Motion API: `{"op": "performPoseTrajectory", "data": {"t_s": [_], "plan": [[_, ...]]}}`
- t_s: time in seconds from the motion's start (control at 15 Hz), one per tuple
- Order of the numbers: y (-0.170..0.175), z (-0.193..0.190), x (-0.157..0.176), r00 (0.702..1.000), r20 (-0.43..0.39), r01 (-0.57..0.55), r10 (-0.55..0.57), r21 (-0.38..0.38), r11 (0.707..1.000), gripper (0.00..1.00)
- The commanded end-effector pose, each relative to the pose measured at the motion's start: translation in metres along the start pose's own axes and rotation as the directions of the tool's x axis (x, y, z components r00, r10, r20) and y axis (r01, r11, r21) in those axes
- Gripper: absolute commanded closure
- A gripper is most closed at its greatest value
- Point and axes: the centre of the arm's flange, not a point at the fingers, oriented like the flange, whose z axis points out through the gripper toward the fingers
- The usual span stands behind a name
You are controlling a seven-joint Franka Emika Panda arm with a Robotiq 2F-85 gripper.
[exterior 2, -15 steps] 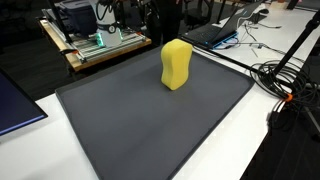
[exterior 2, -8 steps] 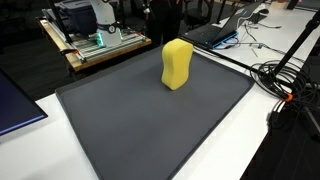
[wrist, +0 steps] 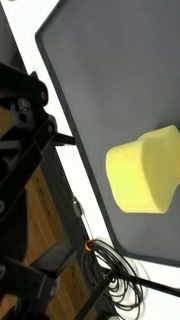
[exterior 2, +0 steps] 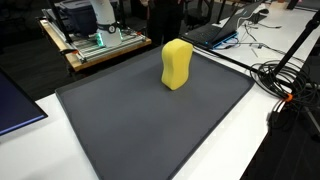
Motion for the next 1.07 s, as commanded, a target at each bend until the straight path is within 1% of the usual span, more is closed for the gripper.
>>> {"op": "performPoseTrajectory", "data": {"t_s": [0.0,0.13,0.33,0.4,0.47,0.67,0.8,0.93,1.0], "plan": [[-0.004,-0.005,0.017,0.985,0.036,-0.164,0.167,-0.08,0.983,0.0],[0.013,0.01,0.018,0.974,0.061,-0.21,0.218,-0.11,0.971,0.0],[0.032,0.035,0.01,0.947,0.148,-0.267,0.285,-0.135,0.954,0.0],[0.038,0.045,0.005,0.937,0.181,-0.278,0.298,-0.127,0.952,0.0],[0.044,0.052,0.001,0.927,0.213,-0.291,0.308,-0.104,0.951,0.0],[0.056,0.06,-0.01,0.912,0.256,-0.329,0.32,-0.009,0.944,0.0],[0.06,0.059,-0.013,0.915,0.257,-0.337,0.311,0.063,0.94,0.0],[0.061,0.052,-0.014,0.92,0.233,-0.353,0.316,0.136,0.926,0.0],[0.062,0.047,-0.013,0.917,0.221,-0.37,0.331,0.164,0.915,0.0]]}}
